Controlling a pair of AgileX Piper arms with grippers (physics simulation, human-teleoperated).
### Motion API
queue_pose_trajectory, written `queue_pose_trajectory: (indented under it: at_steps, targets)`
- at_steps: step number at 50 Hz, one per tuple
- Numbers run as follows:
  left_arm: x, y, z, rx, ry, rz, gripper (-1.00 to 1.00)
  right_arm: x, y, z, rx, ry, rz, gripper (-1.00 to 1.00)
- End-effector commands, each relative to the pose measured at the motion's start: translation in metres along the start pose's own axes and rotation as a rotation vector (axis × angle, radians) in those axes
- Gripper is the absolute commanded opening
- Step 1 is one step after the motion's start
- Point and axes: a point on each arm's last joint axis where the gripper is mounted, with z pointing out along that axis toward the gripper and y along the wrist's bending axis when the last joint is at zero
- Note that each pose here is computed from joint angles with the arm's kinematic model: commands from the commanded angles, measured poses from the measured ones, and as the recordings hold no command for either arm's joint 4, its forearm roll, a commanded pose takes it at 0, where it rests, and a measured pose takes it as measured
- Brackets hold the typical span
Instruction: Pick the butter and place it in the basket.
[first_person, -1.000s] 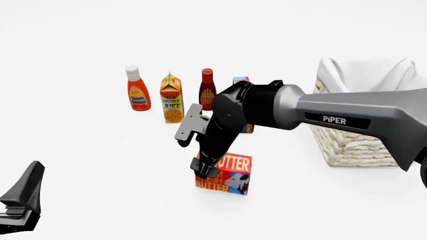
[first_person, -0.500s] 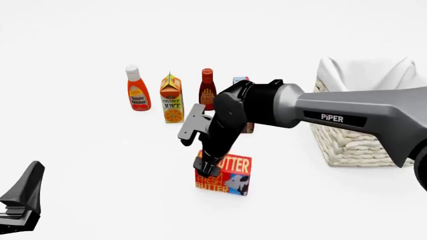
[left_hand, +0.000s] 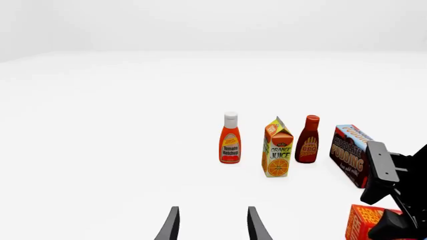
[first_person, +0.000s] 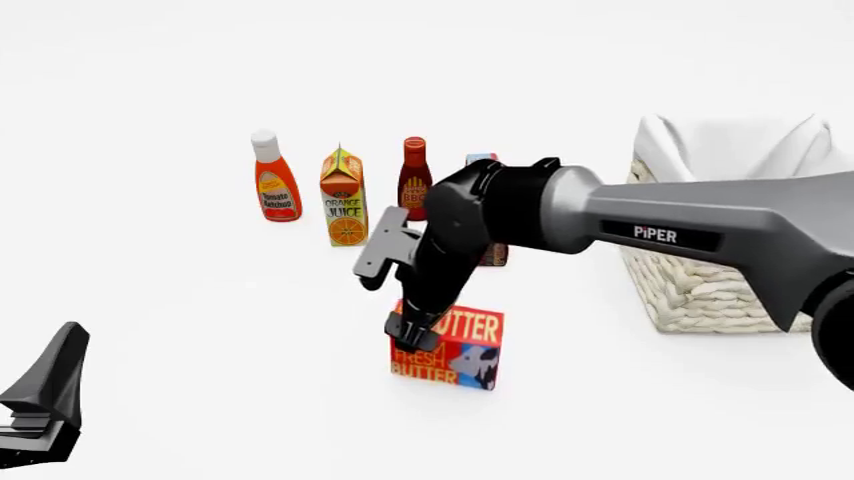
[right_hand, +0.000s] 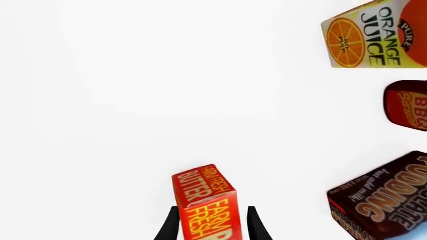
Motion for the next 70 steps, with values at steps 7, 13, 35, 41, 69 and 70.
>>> queue_pose_trajectory:
  at_steps: [7, 13, 35, 41, 69, 70]
  targets:
    - [0.0, 0.0, 0.0, 0.0, 0.0, 0.0, 1.0, -0.008, 0.0, 0.002, 0.015, -0.027, 0.023, 1.0]
    - [0.0, 0.0, 0.0, 0.0, 0.0, 0.0, 1.0, -0.009, -0.001, 0.005, 0.016, -0.029, 0.026, 1.0]
    - [0.0, 0.0, 0.0, 0.0, 0.0, 0.0, 1.0, -0.009, 0.02, 0.008, 0.006, -0.044, 0.028, -1.0]
    - [0.0, 0.0, 0.0, 0.0, 0.0, 0.0, 1.0, 0.0, 0.053, -0.02, -0.004, -0.094, 0.033, -1.0]
    - [0.0, 0.0, 0.0, 0.0, 0.0, 0.0, 1.0, 0.018, 0.058, -0.122, 0.054, -0.245, -0.021, -1.0]
    - [0.0, 0.0, 0.0, 0.0, 0.0, 0.0, 1.0, 0.019, 0.058, -0.125, 0.059, -0.255, -0.026, -1.0]
